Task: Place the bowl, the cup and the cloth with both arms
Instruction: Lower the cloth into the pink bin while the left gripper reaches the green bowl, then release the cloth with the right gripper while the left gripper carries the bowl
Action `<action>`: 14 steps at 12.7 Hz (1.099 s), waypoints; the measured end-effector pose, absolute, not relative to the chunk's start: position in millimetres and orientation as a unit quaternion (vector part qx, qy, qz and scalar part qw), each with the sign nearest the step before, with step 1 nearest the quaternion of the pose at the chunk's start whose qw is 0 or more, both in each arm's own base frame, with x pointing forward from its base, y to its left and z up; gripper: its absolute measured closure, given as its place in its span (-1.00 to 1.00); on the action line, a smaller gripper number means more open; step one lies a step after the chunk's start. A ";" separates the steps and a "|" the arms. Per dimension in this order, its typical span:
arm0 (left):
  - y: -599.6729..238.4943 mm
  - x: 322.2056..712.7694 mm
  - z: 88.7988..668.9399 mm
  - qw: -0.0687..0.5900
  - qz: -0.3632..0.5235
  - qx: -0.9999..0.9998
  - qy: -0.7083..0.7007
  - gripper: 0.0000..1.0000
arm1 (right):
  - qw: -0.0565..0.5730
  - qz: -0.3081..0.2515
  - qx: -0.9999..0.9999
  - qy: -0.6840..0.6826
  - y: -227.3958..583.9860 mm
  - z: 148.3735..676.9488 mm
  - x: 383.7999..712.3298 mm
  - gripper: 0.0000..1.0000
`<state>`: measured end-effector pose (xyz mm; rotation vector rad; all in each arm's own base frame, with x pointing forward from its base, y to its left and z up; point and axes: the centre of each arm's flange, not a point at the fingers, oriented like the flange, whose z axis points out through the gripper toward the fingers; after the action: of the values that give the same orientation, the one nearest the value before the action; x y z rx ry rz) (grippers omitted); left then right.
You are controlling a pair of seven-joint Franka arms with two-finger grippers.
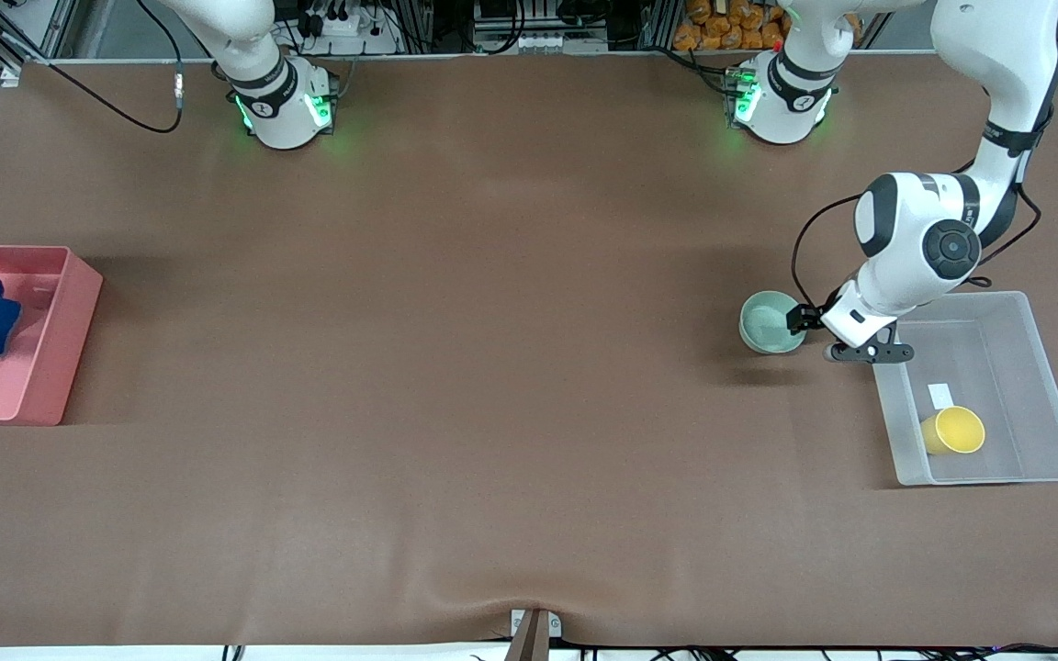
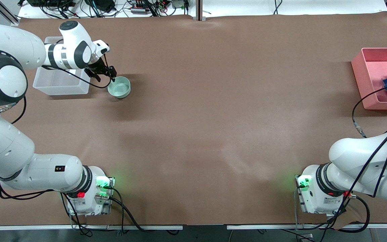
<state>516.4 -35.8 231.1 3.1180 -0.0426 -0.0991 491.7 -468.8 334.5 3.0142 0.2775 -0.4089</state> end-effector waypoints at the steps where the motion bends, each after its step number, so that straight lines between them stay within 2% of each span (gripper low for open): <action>1: -35.6 512.4 227.4 0.007 -0.036 0.999 -0.019 -0.58 | 0.040 -0.132 0.986 0.095 -464.0 328.7 496.9 0.93; 3: -35.2 505.2 220.5 0.003 -0.038 0.999 -0.024 -0.51 | 0.032 -0.124 0.986 0.104 -452.5 313.1 509.8 0.93; 4: -34.9 501.6 216.9 0.004 -0.035 0.999 -0.024 -0.37 | 0.025 -0.121 0.987 0.107 -445.1 304.5 516.8 0.93; 5: -34.6 497.9 213.0 0.004 -0.031 0.999 -0.023 -0.08 | 0.016 -0.116 0.987 0.108 -437.1 297.9 523.4 0.93; 7: -34.6 493.9 207.3 0.004 -0.025 1.000 -0.015 0.04 | -0.003 -0.109 0.989 0.102 -420.0 285.2 535.6 0.93; 10: -34.8 495.4 207.1 0.005 -0.021 1.000 -0.009 0.77 | -0.018 -0.113 0.990 0.081 -400.4 265.0 547.6 0.93; 11: -35.8 498.0 210.5 0.005 -0.016 1.000 -0.010 0.95 | -0.021 -0.116 0.990 0.079 -397.6 259.3 548.6 0.93; 14: -36.3 518.4 233.5 0.006 0.002 1.000 0.000 0.95 | -0.030 -0.125 0.989 0.077 -396.9 243.2 546.1 0.93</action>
<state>518.4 -36.3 233.5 3.1305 -0.0004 0.0066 546.1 -396.9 243.2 3.1664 0.2470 -0.4000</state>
